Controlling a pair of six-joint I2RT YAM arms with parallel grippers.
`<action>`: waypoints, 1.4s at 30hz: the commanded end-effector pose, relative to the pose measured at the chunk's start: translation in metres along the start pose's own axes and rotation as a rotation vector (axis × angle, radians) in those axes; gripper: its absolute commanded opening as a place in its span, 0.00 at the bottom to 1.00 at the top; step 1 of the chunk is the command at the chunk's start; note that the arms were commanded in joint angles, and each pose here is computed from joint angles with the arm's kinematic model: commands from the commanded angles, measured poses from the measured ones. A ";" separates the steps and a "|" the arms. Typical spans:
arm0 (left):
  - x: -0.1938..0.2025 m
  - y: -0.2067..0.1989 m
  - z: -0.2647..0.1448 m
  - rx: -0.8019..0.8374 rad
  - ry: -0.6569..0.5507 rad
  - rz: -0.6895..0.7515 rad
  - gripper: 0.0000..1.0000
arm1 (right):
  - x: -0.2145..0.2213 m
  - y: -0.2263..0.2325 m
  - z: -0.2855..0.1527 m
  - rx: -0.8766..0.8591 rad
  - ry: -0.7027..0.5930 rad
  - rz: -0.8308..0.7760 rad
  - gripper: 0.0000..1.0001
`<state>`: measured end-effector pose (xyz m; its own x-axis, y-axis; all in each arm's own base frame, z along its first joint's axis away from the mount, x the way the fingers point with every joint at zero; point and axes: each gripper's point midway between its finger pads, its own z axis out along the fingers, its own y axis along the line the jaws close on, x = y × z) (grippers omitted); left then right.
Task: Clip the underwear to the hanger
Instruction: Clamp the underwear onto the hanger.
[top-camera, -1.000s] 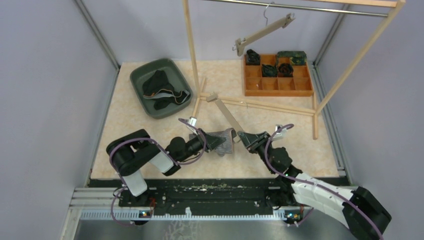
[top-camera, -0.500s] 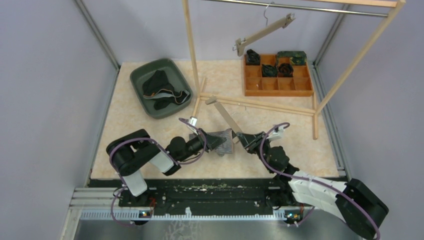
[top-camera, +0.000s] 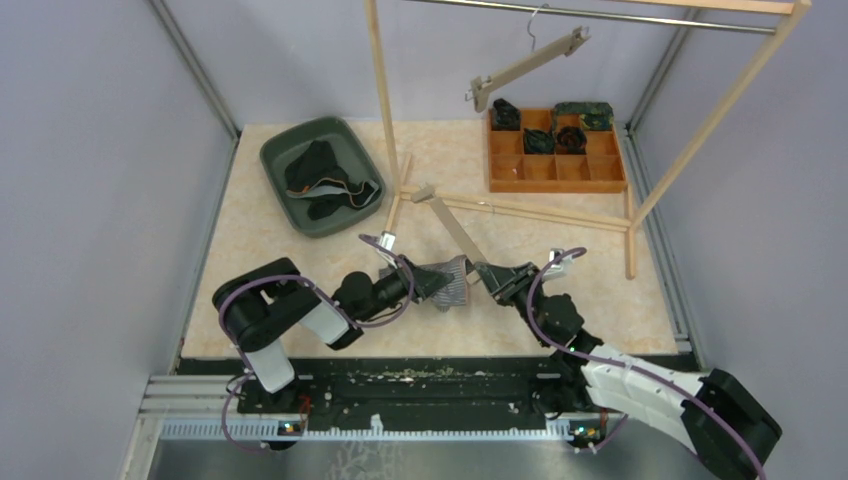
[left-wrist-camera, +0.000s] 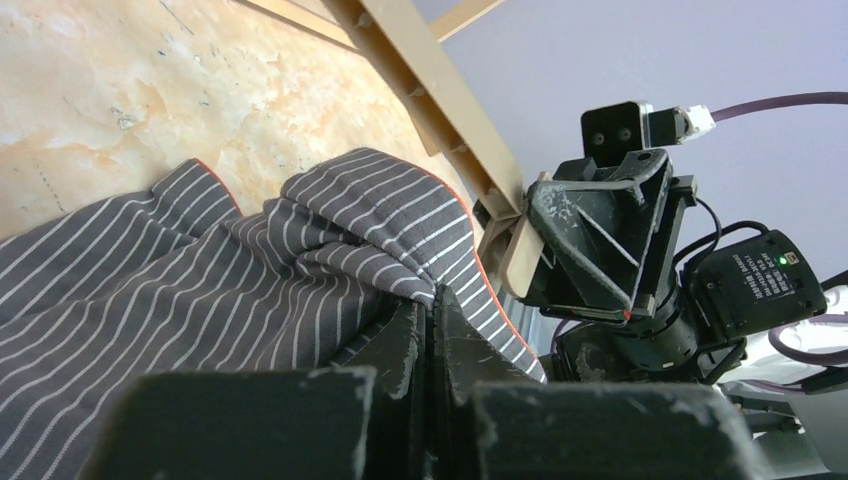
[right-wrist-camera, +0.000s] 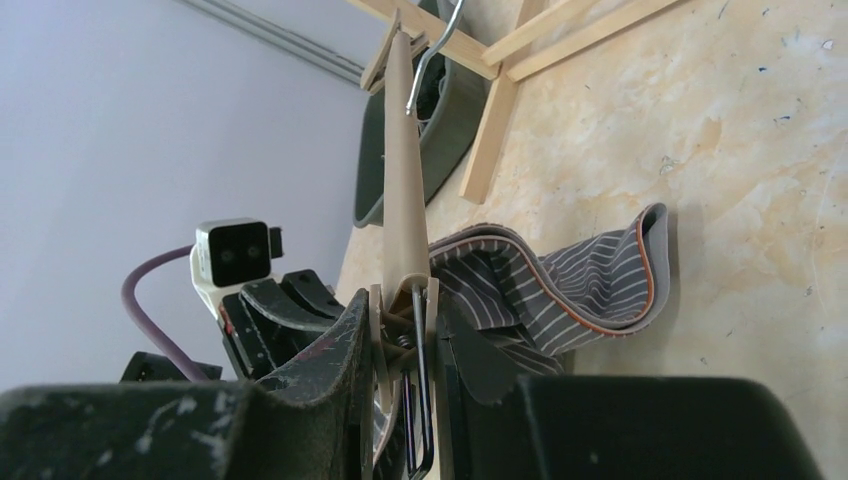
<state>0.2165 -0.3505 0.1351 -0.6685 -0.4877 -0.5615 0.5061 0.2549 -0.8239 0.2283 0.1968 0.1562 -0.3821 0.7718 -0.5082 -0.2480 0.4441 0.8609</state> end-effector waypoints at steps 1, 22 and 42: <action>-0.010 -0.014 0.007 0.057 -0.023 0.000 0.00 | 0.013 -0.039 -0.016 0.057 0.020 -0.033 0.00; -0.009 -0.014 0.006 0.055 -0.021 -0.004 0.00 | 0.012 -0.036 -0.016 0.044 0.015 -0.030 0.00; -0.006 -0.008 0.010 0.037 -0.009 -0.008 0.00 | 0.013 -0.033 -0.016 0.029 0.019 -0.033 0.00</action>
<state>0.2176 -0.3556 0.1373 -0.6809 -0.4830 -0.5505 0.5012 0.2407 -0.8312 0.2286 0.1979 0.1521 -0.3876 0.7614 -0.5197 -0.2459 0.4579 0.8543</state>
